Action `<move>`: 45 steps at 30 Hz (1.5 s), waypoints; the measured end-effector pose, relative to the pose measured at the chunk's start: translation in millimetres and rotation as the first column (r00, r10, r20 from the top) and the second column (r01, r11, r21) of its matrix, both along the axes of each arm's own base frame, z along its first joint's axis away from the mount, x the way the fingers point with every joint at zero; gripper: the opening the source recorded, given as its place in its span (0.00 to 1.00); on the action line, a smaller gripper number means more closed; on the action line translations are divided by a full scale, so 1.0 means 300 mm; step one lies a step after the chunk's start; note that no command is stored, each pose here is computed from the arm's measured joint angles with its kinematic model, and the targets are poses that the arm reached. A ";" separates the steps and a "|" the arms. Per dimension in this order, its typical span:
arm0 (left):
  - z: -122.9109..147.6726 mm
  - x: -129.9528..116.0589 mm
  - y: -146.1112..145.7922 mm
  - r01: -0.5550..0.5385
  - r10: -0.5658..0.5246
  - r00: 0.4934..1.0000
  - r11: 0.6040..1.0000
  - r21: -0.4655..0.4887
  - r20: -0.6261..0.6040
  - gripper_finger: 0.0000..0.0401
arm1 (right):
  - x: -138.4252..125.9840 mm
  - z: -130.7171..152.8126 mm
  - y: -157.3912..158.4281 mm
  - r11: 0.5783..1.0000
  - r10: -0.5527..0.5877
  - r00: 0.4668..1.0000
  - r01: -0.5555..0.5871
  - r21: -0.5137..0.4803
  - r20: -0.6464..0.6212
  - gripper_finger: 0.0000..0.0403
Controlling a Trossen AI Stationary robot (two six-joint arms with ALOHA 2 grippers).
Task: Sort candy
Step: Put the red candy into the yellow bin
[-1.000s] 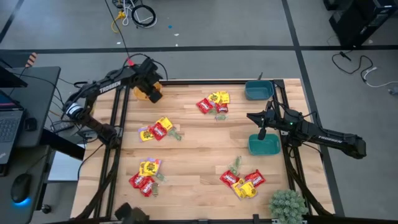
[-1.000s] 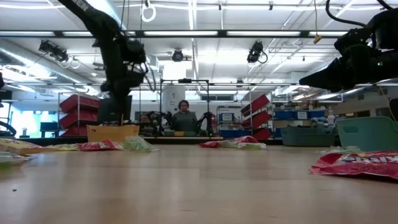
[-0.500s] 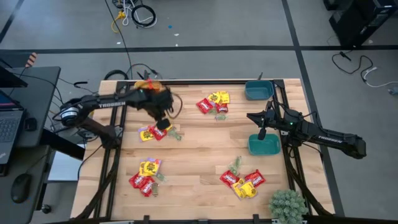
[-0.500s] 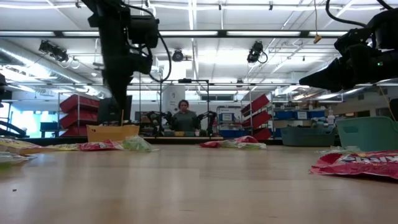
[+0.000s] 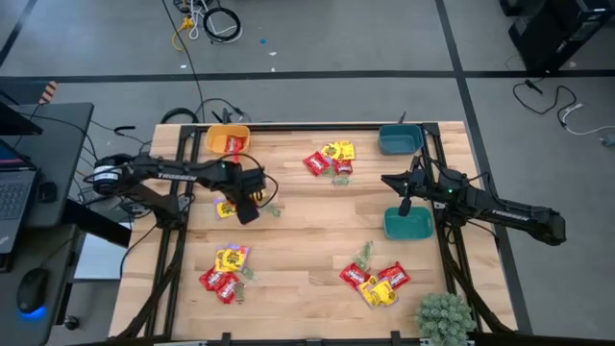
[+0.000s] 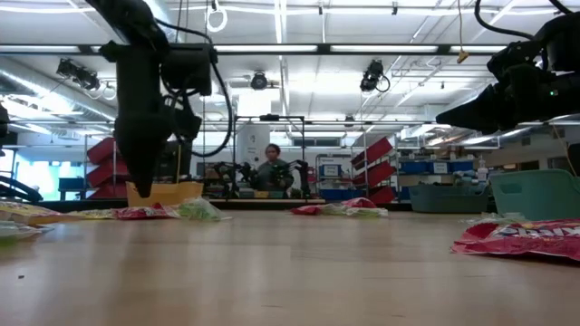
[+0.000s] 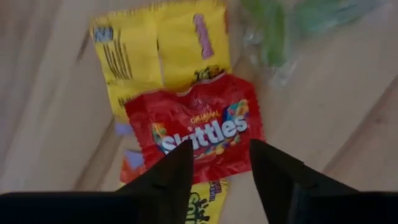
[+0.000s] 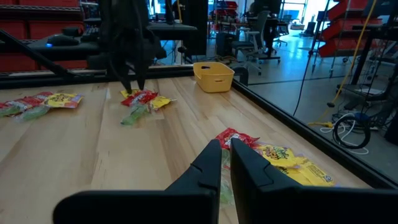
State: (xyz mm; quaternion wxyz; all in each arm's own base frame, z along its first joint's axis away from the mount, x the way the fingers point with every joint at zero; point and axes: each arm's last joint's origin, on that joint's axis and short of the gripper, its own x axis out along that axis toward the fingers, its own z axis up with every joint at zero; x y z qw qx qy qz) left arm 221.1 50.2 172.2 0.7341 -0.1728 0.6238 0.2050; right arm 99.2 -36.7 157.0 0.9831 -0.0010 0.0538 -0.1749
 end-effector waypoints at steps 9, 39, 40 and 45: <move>-0.074 -0.039 -0.008 -0.044 0.044 0.999 0.999 -0.007 -0.008 0.48 | 0.000 0.000 0.000 1.000 0.000 1.000 0.000 0.000 0.000 0.06; 0.046 0.025 -0.016 0.135 -0.133 0.991 0.989 0.064 -0.033 0.28 | 0.000 0.000 0.000 1.000 0.000 1.000 0.000 0.000 0.000 0.06; 0.041 0.028 -0.018 0.152 -0.150 0.988 0.986 0.064 -0.041 0.31 | 0.000 0.000 0.000 1.000 0.000 1.000 0.000 0.000 0.000 0.06; -0.003 0.066 -0.025 0.236 -0.233 0.971 0.969 0.071 -0.050 0.42 | 0.000 0.000 0.000 1.000 0.000 1.000 0.000 0.000 0.000 0.06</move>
